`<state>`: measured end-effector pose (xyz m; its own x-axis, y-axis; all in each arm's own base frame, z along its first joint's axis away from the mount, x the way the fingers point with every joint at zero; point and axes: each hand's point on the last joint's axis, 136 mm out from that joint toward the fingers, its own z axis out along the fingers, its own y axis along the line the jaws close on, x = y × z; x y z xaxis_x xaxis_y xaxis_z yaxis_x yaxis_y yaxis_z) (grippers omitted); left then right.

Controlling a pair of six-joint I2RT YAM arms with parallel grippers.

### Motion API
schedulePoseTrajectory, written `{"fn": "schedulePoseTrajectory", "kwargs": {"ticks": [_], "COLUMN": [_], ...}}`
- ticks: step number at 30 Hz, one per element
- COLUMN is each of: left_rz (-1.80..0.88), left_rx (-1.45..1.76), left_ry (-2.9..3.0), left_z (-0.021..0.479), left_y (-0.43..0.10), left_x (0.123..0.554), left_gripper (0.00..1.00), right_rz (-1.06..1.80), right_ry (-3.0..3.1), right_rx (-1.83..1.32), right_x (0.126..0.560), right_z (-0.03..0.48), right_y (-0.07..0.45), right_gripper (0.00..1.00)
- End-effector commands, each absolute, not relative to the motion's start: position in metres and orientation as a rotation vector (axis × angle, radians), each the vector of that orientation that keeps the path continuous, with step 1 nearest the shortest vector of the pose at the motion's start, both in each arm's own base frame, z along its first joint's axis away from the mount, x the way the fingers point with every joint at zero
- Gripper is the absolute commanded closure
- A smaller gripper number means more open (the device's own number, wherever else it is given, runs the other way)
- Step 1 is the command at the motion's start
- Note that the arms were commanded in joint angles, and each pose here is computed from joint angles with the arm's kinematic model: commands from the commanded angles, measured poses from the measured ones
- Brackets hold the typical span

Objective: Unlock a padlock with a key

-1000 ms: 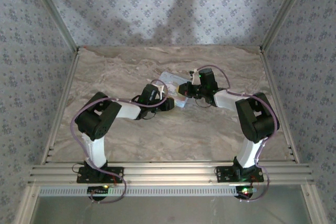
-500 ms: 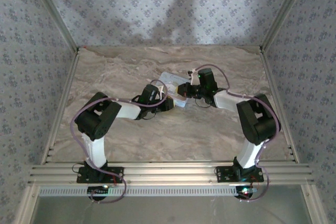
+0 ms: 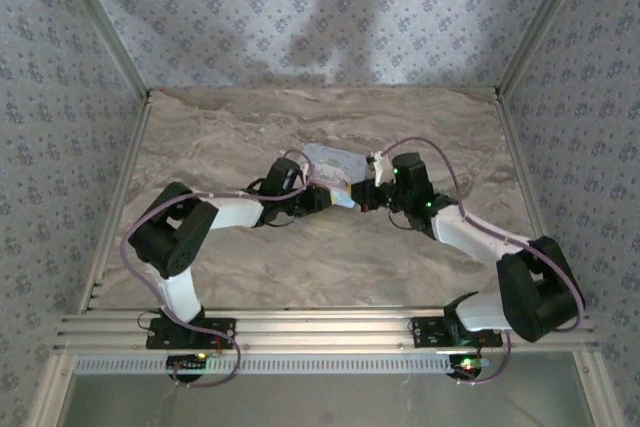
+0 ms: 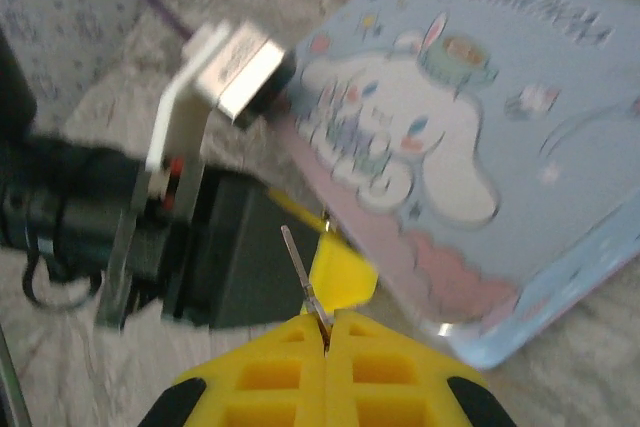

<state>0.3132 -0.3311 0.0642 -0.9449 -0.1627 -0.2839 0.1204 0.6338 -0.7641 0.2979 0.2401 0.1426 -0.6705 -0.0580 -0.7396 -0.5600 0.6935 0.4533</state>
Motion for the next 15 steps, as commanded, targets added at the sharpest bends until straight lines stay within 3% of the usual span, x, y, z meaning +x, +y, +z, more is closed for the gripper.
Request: {"fn": "schedulePoseTrajectory", "kwargs": {"ticks": [1,15], "left_rz": [-1.334,-1.379], "left_rx": [-0.054,-0.141], "left_ry": [2.505,2.575], "left_z": [0.095,0.101], "left_y": [-0.342,-0.35], "left_x": [0.309,0.302], "left_gripper": [0.77,0.83], "right_rz": [0.752,0.677], "right_ry": [2.18,2.133], "right_rx": [-0.555,-0.665], "right_x": [0.279,0.256], "right_z": [0.13,0.092], "right_y": [0.232,0.243], "right_gripper": [1.0,1.0]}}
